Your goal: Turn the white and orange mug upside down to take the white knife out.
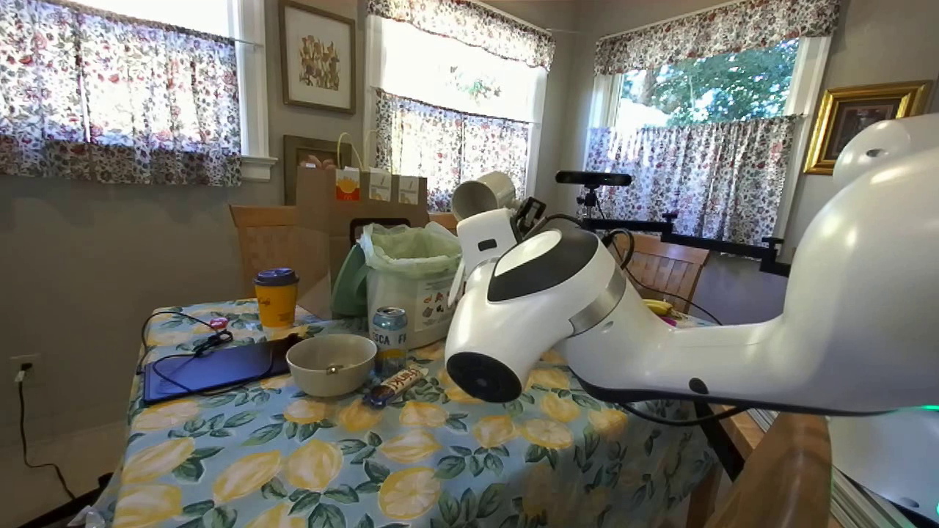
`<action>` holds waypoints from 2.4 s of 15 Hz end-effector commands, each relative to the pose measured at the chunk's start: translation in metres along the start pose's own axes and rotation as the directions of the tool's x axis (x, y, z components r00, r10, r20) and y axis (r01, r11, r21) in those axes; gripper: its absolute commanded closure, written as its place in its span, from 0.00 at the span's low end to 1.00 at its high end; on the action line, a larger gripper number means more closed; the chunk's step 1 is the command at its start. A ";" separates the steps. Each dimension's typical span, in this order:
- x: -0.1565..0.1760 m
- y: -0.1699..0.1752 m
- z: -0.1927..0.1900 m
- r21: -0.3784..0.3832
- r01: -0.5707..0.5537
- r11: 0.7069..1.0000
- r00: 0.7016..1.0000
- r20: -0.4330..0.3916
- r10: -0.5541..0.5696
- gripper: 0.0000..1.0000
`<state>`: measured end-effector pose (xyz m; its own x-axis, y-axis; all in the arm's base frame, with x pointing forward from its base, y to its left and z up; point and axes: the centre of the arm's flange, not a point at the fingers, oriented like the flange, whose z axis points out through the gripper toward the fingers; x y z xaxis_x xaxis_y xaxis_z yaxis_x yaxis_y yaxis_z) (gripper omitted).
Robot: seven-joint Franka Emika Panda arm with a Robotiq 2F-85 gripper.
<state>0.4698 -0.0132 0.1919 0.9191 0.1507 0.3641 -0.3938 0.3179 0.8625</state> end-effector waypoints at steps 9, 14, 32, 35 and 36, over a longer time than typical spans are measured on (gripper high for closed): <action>0.008 -0.015 0.006 0.252 -0.145 0.957 0.988 0.086 0.127 0.95; 0.010 -0.010 0.006 0.410 -0.269 0.871 0.958 0.208 0.198 0.95; 0.000 0.044 0.014 0.752 -0.451 0.480 0.878 0.471 0.087 0.95; -0.004 0.039 0.012 0.761 -0.452 0.465 0.868 0.495 0.035 0.95; -0.005 0.035 0.009 0.763 -0.459 0.455 0.862 0.507 0.021 0.95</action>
<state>0.4586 -0.0105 0.2173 0.7794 -0.2822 0.5594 -0.5977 -0.6028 0.5286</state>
